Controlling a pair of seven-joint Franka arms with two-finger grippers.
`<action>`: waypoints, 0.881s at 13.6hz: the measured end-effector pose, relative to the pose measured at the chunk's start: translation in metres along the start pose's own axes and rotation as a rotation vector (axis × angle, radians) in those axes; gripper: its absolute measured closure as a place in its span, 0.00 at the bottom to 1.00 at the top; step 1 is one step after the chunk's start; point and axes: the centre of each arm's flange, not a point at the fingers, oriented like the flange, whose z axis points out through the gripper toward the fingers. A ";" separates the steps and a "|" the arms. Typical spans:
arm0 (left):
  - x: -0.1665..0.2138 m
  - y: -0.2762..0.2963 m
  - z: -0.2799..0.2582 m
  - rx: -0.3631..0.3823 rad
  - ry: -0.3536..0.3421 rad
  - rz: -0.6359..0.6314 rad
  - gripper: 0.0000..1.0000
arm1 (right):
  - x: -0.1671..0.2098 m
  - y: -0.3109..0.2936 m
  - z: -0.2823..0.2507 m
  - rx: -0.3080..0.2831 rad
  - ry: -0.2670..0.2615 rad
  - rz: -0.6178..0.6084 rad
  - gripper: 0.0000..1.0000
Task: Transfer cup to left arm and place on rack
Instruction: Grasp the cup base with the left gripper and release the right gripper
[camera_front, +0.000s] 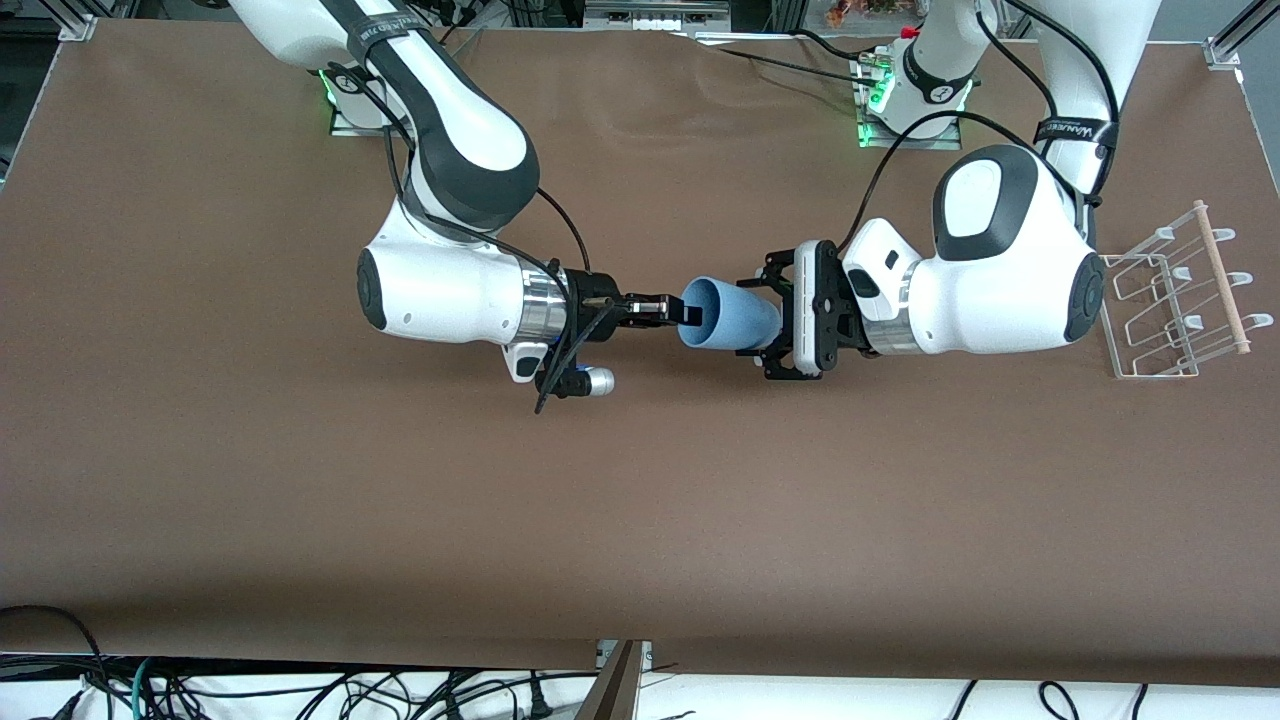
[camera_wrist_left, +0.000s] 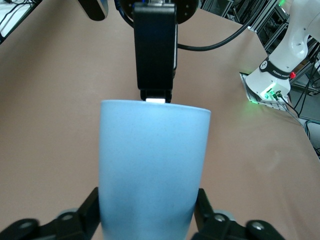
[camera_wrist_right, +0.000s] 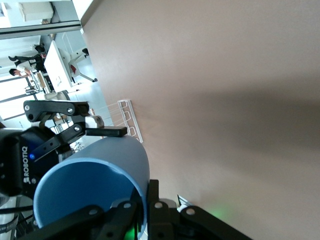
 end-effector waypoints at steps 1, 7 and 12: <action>0.000 0.000 0.000 0.001 0.000 0.001 0.24 | 0.000 0.000 0.000 0.000 0.000 0.000 0.95; 0.005 0.002 0.001 -0.002 0.000 0.010 0.24 | 0.003 -0.003 -0.006 0.009 0.013 -0.002 0.77; 0.008 0.005 -0.010 0.005 -0.033 0.038 0.24 | 0.018 0.004 -0.031 0.022 0.027 0.015 0.24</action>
